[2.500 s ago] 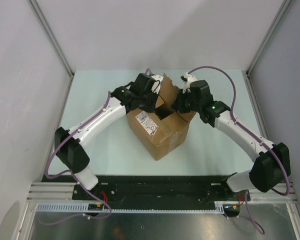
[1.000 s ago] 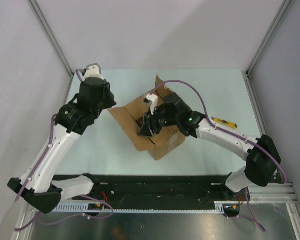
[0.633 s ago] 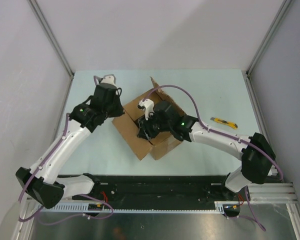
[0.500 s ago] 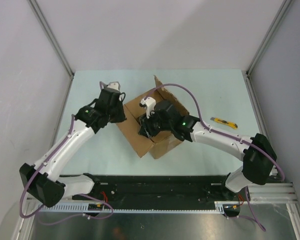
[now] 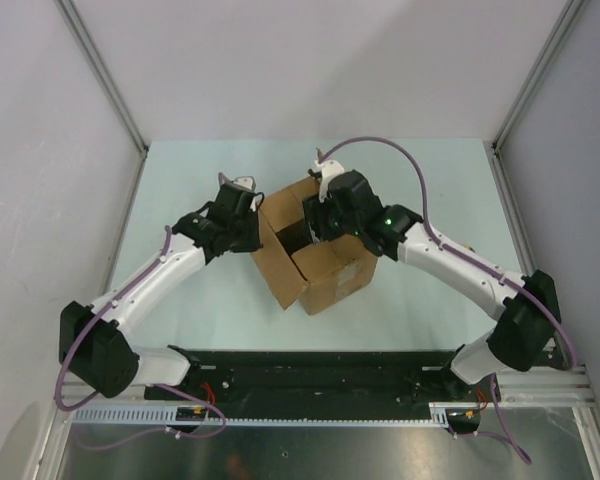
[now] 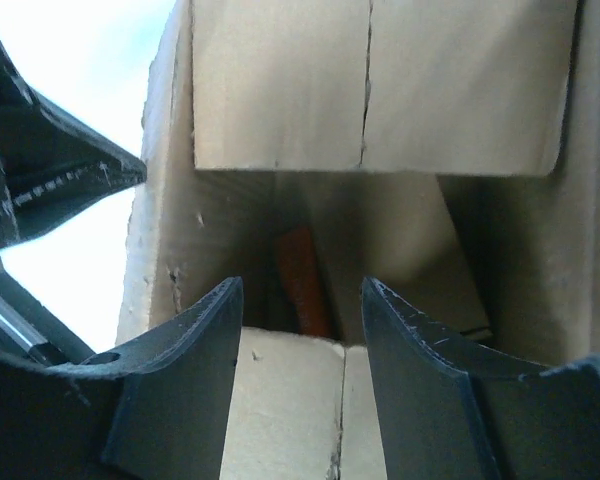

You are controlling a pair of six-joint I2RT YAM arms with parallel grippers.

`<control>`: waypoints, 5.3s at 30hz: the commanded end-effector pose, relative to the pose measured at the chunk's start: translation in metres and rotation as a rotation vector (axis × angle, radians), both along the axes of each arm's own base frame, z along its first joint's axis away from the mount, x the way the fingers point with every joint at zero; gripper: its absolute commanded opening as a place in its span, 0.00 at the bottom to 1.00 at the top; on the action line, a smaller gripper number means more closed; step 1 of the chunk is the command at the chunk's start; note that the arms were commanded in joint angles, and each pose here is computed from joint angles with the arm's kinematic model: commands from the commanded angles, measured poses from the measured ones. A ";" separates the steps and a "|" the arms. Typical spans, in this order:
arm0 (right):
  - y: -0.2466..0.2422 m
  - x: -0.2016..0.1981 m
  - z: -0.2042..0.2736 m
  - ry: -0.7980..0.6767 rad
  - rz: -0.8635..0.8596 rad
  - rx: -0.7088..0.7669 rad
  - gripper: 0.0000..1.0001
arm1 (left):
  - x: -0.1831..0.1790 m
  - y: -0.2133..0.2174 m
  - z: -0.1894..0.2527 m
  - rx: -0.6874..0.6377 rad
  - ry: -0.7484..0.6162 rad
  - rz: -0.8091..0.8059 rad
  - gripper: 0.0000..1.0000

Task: Unpack the express box

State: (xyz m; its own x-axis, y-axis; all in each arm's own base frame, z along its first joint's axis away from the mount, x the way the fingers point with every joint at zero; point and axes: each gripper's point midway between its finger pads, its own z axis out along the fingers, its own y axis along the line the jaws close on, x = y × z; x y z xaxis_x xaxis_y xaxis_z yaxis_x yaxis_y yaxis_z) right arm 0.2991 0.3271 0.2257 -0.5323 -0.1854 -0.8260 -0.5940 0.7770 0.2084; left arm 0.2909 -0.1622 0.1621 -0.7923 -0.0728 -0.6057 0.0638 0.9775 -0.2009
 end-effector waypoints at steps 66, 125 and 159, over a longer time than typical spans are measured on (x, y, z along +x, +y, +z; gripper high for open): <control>-0.065 0.014 0.045 -0.035 -0.256 0.022 0.22 | 0.050 -0.107 0.107 -0.246 -0.266 -0.366 0.18; -0.114 0.036 -0.056 0.073 -0.263 -0.103 0.68 | 0.132 -0.111 0.107 -0.053 -0.649 0.058 0.85; -0.108 0.042 -0.044 0.038 -0.247 -0.056 0.64 | 0.185 -0.096 0.011 -0.317 -0.272 -0.240 0.79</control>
State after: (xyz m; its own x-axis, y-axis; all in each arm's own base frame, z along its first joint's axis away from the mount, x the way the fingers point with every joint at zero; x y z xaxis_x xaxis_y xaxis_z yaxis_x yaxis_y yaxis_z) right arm 0.3545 0.2168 0.2022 -0.5464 -0.0426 -0.8364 -0.3491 0.9194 0.1812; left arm 0.5024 -0.2370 0.2079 -0.4875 -0.2373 -0.8403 0.2692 0.8746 -0.4032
